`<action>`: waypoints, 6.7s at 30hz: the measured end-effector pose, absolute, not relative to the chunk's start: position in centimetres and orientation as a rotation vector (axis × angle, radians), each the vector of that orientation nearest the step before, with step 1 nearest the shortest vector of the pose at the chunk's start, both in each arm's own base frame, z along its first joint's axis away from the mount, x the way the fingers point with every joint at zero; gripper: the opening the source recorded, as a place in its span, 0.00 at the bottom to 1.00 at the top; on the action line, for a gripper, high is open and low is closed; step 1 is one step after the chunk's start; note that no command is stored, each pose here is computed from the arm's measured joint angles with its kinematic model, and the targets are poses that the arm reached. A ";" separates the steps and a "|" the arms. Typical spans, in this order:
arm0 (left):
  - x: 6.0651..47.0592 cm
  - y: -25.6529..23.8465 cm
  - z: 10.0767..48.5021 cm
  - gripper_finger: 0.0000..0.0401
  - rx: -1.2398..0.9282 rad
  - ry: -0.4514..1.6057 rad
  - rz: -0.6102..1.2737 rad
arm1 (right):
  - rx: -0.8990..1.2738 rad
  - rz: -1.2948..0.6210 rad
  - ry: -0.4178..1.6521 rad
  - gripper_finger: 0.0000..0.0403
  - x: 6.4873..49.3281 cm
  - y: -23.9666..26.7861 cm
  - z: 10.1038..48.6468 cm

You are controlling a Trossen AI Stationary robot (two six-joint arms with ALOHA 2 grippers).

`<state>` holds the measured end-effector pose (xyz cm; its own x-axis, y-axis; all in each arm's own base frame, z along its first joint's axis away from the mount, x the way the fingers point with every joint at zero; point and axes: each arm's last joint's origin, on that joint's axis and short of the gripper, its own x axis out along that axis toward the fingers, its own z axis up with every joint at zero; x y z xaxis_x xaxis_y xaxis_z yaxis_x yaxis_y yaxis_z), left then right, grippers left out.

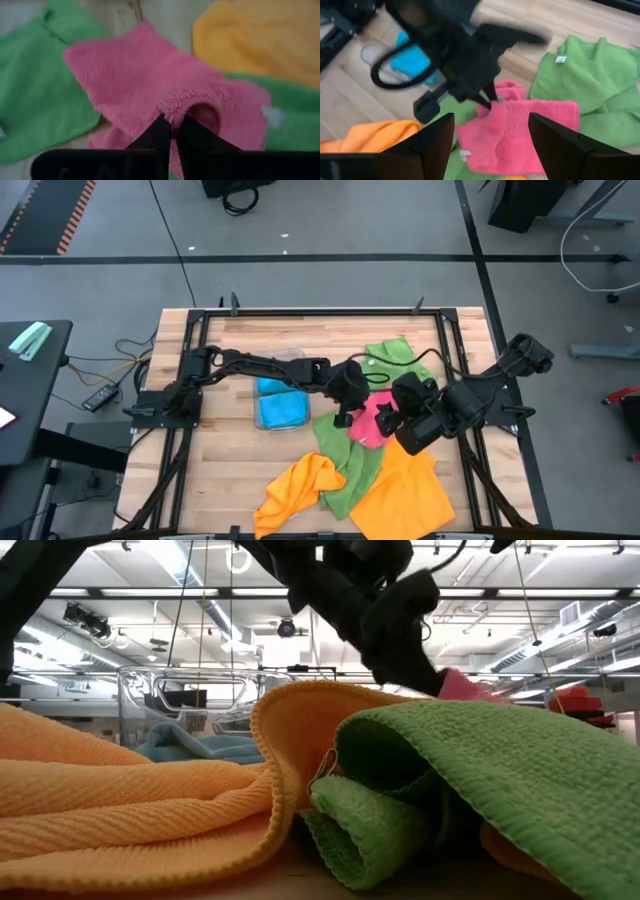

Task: Fold microfiber towels
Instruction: Fold the top pink towel

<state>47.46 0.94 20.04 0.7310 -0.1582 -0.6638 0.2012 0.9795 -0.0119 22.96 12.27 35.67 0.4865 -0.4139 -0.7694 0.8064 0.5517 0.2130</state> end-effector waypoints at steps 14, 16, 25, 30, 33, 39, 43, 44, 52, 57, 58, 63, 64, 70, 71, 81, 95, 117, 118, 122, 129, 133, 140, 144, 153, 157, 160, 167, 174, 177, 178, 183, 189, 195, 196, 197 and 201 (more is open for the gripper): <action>47.7 1.1 17.9 0.06 0.104 0.797 -0.167 | 0.593 -0.767 0.627 0.65 21.3 10.3 38.0; 47.6 1.0 17.7 0.08 0.101 0.809 -0.149 | 0.592 -0.754 0.621 0.65 21.2 10.2 38.2; 47.7 1.0 17.8 0.18 0.130 0.812 -0.088 | 0.555 -0.689 0.604 0.65 21.7 10.5 38.5; 47.7 0.8 17.8 0.35 0.078 0.813 -0.069 | 0.550 -0.683 0.607 0.65 21.6 10.7 38.5; 47.5 0.7 17.9 0.44 0.037 0.829 -0.058 | 0.543 -0.683 0.611 0.65 21.5 10.6 38.5; 47.3 1.1 20.0 0.54 -0.001 0.928 -0.038 | 0.532 -0.663 0.607 0.65 20.3 9.9 39.3; 47.4 1.0 21.5 0.54 -0.004 0.947 -0.039 | 0.524 -0.616 0.645 0.65 19.5 9.5 39.8; 47.4 1.0 21.8 0.53 -0.007 0.950 -0.038 | 0.520 -0.596 0.668 0.65 19.3 9.5 39.8; 47.2 1.0 24.0 0.45 -0.053 0.984 -0.017 | 0.469 -0.411 0.827 0.65 18.4 9.5 40.1; 46.5 -0.1 24.3 0.41 -0.141 1.073 -0.110 | 0.476 -0.328 0.895 0.65 16.7 8.8 40.7; 46.3 -0.5 24.2 0.41 -0.179 1.098 -0.135 | 0.474 -0.323 0.892 0.65 16.2 8.6 40.9; 45.8 -3.2 23.5 0.40 -0.298 1.195 -0.199 | 0.428 -0.328 0.803 0.65 14.8 7.9 41.8; 45.8 -3.9 23.3 0.41 -0.304 1.205 -0.200 | 0.413 -0.333 0.787 0.65 14.7 7.9 41.9; 46.8 -7.1 20.7 0.45 -0.249 1.210 -0.231 | 0.342 -0.336 0.745 0.65 14.7 8.4 41.9; 46.8 -7.3 20.2 0.46 -0.201 1.214 -0.220 | 0.334 -0.333 0.746 0.65 14.7 8.5 41.9; 46.5 -11.2 19.8 0.52 0.451 1.129 -0.134 | 0.325 -0.332 0.739 0.65 14.8 9.4 41.6; 47.1 -13.3 19.1 0.49 0.704 1.034 -0.058 | 0.361 -0.348 0.684 0.65 14.4 10.1 41.8; 48.1 -13.5 17.5 0.46 0.769 0.993 -0.134 | 0.387 -0.365 0.647 0.65 14.5 10.1 41.9; 48.2 -13.6 17.4 0.45 0.776 0.981 -0.122 | 0.387 -0.365 0.647 0.65 14.5 10.1 41.9; 48.3 -13.4 17.4 0.42 0.836 0.982 -0.075 | 0.388 -0.365 0.647 0.65 14.5 10.1 41.9; 48.3 -13.3 17.4 0.33 0.839 0.985 -0.073 | 0.386 -0.369 0.642 0.65 14.5 10.1 41.9; 48.3 -13.3 17.4 0.24 0.838 0.984 -0.075 | 0.384 -0.368 0.642 0.65 14.5 10.1 41.9; 48.1 -13.4 18.2 0.06 0.798 0.969 -0.119 | 0.383 -0.368 0.642 0.65 14.5 10.1 41.9; 48.2 -13.6 19.0 0.03 0.752 0.926 -0.117 | 0.382 -0.368 0.642 0.65 14.5 10.1 41.9; 48.6 -13.8 19.3 0.12 0.738 0.876 -0.108 | 0.384 -0.369 0.641 0.65 14.5 10.1 41.9; 48.5 -13.8 19.1 0.10 0.743 0.894 -0.114 | 0.384 -0.369 0.641 0.65 14.5 10.1 41.9; 48.4 -13.8 19.1 0.10 0.741 0.905 -0.115 | 0.384 -0.370 0.640 0.65 14.5 10.1 41.9; 47.8 -13.6 18.6 0.22 0.680 0.978 -0.089 | 0.383 -0.373 0.637 0.65 14.5 10.1 41.9; 47.6 -13.3 18.5 0.43 0.659 1.008 -0.071 | 0.380 -0.378 0.630 0.65 14.5 10.0 41.9; 47.5 -13.2 18.4 0.48 0.702 1.027 -0.076 | 0.382 -0.378 0.630 0.65 14.5 10.0 41.9; 47.4 -13.2 18.4 0.48 0.718 1.033 -0.084 | 0.382 -0.378 0.630 0.65 14.5 10.0 41.9; 47.3 -13.0 18.3 0.46 0.730 1.050 -0.075 | 0.381 -0.380 0.627 0.65 14.6 10.0 41.9; 47.3 -12.8 18.3 0.37 0.732 1.054 -0.067 | 0.376 -0.389 0.616 0.65 14.6 10.0 42.0; 47.3 -12.9 18.3 0.23 0.733 1.053 -0.070 | 0.375 -0.389 0.616 0.65 14.6 10.0 42.0; 47.3 -12.9 18.3 0.21 0.733 1.053 -0.069 | 0.374 -0.389 0.616 0.65 14.6 10.0 42.0; 47.4 -12.8 18.3 0.19 0.733 1.053 -0.069 | 0.373 -0.388 0.617 0.65 14.6 10.0 42.0; 47.4 -12.8 18.3 0.10 0.744 1.054 -0.075 | 0.372 -0.388 0.617 0.65 14.6 10.0 42.0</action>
<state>47.35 -12.81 18.33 0.5155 0.2846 -0.8082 0.3962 0.7572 0.5194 14.56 10.00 41.95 0.7488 -0.2378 -0.6186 0.4549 0.8633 0.2188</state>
